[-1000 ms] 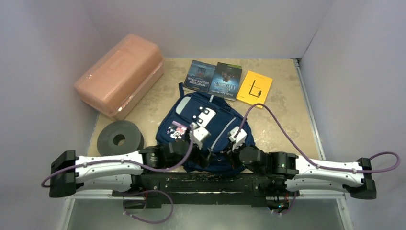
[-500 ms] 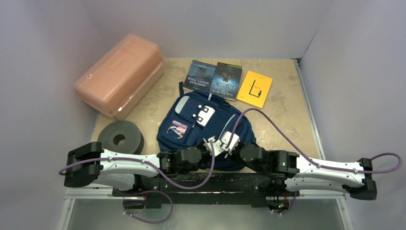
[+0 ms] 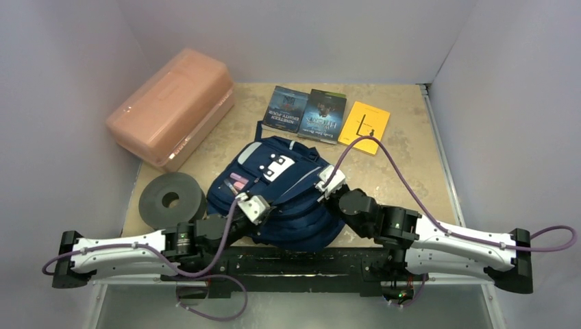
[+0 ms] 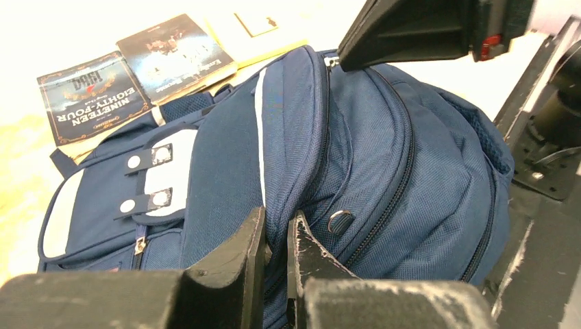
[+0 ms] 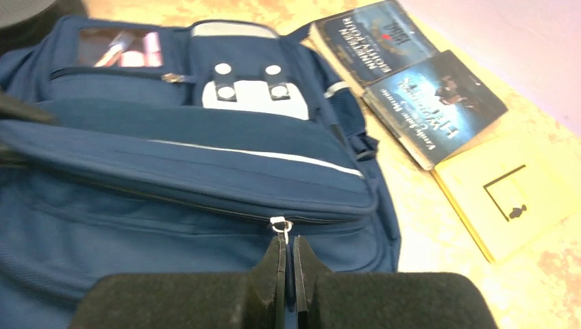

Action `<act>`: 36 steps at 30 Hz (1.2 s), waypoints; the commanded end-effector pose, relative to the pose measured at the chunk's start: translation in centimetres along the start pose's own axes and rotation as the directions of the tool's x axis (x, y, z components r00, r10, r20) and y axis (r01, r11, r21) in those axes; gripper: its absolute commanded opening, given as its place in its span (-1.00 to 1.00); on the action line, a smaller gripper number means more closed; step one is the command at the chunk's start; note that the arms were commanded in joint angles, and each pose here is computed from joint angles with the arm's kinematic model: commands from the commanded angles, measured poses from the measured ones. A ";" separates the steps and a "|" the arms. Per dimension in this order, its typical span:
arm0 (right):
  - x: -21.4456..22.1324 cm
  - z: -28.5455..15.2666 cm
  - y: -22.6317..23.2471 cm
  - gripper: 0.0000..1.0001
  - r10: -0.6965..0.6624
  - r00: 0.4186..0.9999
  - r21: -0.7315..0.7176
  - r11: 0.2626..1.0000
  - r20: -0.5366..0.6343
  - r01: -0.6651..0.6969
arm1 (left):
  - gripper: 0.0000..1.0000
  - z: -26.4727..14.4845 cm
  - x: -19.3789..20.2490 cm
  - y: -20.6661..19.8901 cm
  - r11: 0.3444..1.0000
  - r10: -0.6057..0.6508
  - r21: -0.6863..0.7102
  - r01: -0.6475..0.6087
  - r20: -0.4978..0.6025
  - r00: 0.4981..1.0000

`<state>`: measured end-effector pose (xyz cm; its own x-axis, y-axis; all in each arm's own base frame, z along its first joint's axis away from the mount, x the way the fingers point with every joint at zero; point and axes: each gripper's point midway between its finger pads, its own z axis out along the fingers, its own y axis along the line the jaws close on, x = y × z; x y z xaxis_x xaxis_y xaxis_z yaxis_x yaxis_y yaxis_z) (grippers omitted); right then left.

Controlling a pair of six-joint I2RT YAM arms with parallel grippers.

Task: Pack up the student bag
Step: Zip the student bag at the center of the board.

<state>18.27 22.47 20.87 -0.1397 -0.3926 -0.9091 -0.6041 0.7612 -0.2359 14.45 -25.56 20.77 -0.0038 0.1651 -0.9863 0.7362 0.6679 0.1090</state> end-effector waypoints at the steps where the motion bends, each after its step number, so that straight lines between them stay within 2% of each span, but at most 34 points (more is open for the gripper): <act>1: -0.5 0.0 -6.6 -1.00 0.061 0.998 0.323 0.945 0.000 -0.057 | -1.00 -2.8 -0.8 2.8 0.994 -0.092 -0.062 0.096 0.056 0.994; 3: 0.0 0.8 -7.9 -1.00 0.096 0.995 0.342 0.935 0.010 -0.093 | -1.00 -3.7 -0.9 2.1 0.994 -0.109 0.009 0.109 0.081 0.991; 6: -0.5 2.2 -9.3 -1.00 0.150 0.984 0.279 0.945 0.098 -0.172 | -1.00 -4.6 -1.4 2.0 0.989 -0.142 0.049 0.137 0.135 0.981; 9: -1.6 3.5 -9.3 -1.00 0.066 0.985 0.199 0.975 0.159 -0.097 | -1.00 -4.9 -1.6 1.9 0.989 -0.145 0.064 0.136 0.154 0.977; 12: -0.8 5.7 -10.6 -1.00 0.010 0.995 0.176 0.984 0.098 -0.027 | -1.00 -4.7 -1.5 1.1 0.986 -0.141 0.106 0.125 0.167 0.976; 14: -1.6 6.1 -10.4 -1.00 0.016 0.992 0.128 0.991 0.127 -0.032 | -1.00 -4.4 -1.4 0.2 0.984 -0.126 0.140 0.108 0.131 0.983; 15: -2.7 5.4 -9.9 -1.00 0.017 0.985 0.092 0.995 0.174 -0.033 | -0.89 -4.2 -1.3 0.0 0.984 -0.130 0.139 0.116 0.098 0.987; 17: -3.7 4.5 -9.7 -1.00 0.017 0.978 0.070 0.997 0.208 -0.033 | -0.24 -3.6 -1.0 -0.4 0.982 -0.149 0.122 0.144 0.027 0.989; 19: -3.9 4.2 -9.2 -1.00 0.016 0.982 0.030 0.999 0.186 -0.022 | 0.30 -2.9 -1.2 -0.8 0.973 -0.210 0.097 0.210 -0.005 0.978; 20: -4.3 4.0 -8.9 -1.00 0.016 0.982 0.013 1.000 0.190 -0.018 | 0.66 -2.4 -1.7 -1.2 0.967 -0.237 0.099 0.237 -0.009 0.972; 21: -4.7 3.8 -8.7 -1.00 0.016 0.979 -0.003 1.000 0.202 -0.016 | 0.85 -1.9 -2.4 -1.6 0.962 -0.251 0.103 0.251 -0.010 0.968; 22: -4.8 3.7 -8.5 -1.00 0.016 0.978 -0.013 1.000 0.210 -0.014 | 0.92 -1.3 -2.9 -1.8 0.963 -0.255 0.086 0.257 -0.024 0.967; 25: -5.2 3.6 -8.1 -1.00 0.016 0.975 -0.038 0.999 0.223 -0.008 | 1.00 0.9 -5.1 -1.3 0.960 -0.279 -0.031 0.278 -0.055 0.959; 26: -4.9 3.6 -8.0 -1.00 0.016 0.979 -0.043 0.999 0.206 -0.007 | 0.99 1.9 -6.9 -1.5 0.958 -0.283 -0.049 0.281 -0.039 0.958; 28: -4.8 3.8 -8.0 -1.00 0.015 0.982 -0.046 0.999 0.188 -0.006 | 0.99 4.0 -8.1 -1.2 0.951 -0.284 -0.138 0.277 -0.037 0.958; 29: -5.0 3.8 -8.2 -1.00 -0.032 0.981 -0.038 0.998 0.190 0.040 | 1.00 5.3 -8.4 -1.5 0.953 -0.273 -0.151 0.263 -0.045 0.961; 31: -5.4 3.7 -8.0 -1.00 -0.029 0.978 -0.050 0.998 0.207 0.040 | 0.92 7.7 -8.2 -2.0 0.950 -0.273 -0.171 0.261 -0.049 0.961; 36: -6.7 3.2 -7.8 -1.00 0.012 0.969 -0.070 0.998 0.246 0.005 | 0.75 12.0 -4.9 -2.2 0.937 -0.302 -0.234 0.261 -0.161 0.940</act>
<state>25.93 19.30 20.08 -0.1187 -0.3849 -0.9153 -0.6625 0.7173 -0.2157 18.84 -35.63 25.00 -0.2797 0.0917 -0.9557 0.5977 0.7957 -0.0986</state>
